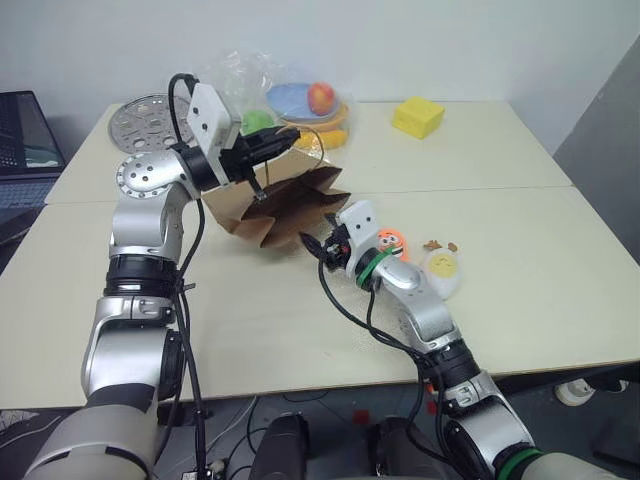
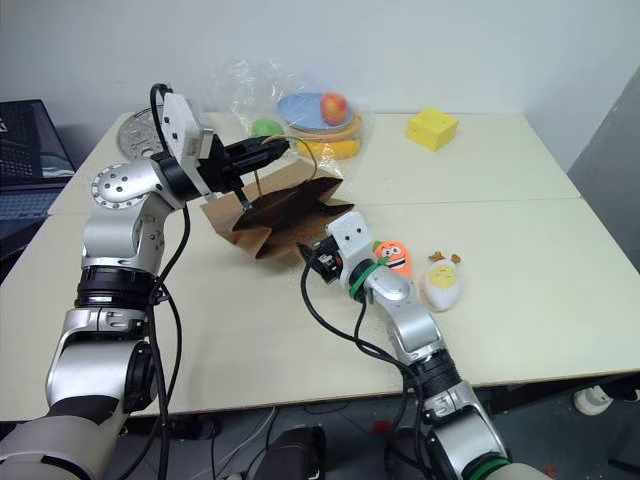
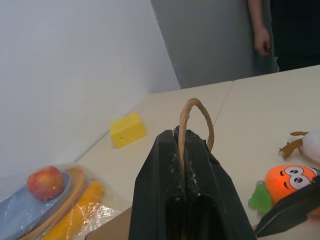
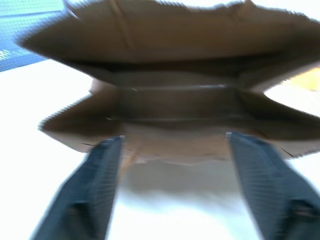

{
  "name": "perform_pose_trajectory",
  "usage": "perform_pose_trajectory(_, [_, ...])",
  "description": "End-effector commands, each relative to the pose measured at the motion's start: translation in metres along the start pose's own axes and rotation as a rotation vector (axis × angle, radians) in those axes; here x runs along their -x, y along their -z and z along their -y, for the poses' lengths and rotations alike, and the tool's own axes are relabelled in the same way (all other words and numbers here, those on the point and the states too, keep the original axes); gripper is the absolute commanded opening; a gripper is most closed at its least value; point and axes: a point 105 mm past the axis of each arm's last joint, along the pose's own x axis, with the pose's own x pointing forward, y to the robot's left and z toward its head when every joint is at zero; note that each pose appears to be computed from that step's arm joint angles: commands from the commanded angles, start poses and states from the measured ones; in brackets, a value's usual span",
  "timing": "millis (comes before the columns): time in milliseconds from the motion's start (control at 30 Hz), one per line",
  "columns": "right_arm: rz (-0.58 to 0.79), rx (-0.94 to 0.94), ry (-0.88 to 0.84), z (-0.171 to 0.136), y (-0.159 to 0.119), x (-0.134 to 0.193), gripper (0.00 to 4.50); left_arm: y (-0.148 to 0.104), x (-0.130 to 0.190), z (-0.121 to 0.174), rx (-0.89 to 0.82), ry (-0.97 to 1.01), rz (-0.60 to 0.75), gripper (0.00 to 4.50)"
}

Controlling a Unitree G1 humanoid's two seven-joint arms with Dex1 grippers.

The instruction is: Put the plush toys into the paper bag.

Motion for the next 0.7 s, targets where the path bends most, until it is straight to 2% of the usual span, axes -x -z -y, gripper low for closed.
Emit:
perform_pose_trajectory(33, [0.126,0.009,-0.036,-0.004,-0.046,0.014,4.48,-0.007,-0.003,0.004,-0.03,0.028,0.016,0.0])
perform_pose_trajectory(200, [0.172,-0.004,-0.03,-0.001,-0.073,0.033,4.48,-0.005,-0.003,0.006,-0.022,0.045,0.007,0.0])
perform_pose_trajectory(333, [0.154,0.058,0.098,0.027,-0.078,0.069,4.48,-0.001,-0.003,0.009,-0.009,0.074,-0.003,0.0])
perform_pose_trajectory(400, [0.062,0.104,0.275,0.06,-0.067,0.112,4.48,-0.001,0.001,0.01,-0.008,0.098,-0.021,0.0])
perform_pose_trajectory(467, [-0.018,0.129,0.393,0.076,-0.058,0.146,4.48,-0.002,0.003,0.009,-0.006,0.113,-0.03,0.0])
perform_pose_trajectory(567, [-0.271,0.195,0.531,0.082,-0.018,0.202,4.48,-0.004,0.006,0.008,0.012,0.132,-0.039,0.0])
perform_pose_trajectory(633, [-0.331,0.19,0.566,0.08,-0.007,0.217,4.48,-0.004,0.007,0.007,0.017,0.134,-0.042,0.0])
perform_pose_trajectory(700, [-0.367,0.068,0.614,0.073,0.012,0.229,4.48,-0.003,0.006,0.006,0.018,0.134,-0.043,0.0])
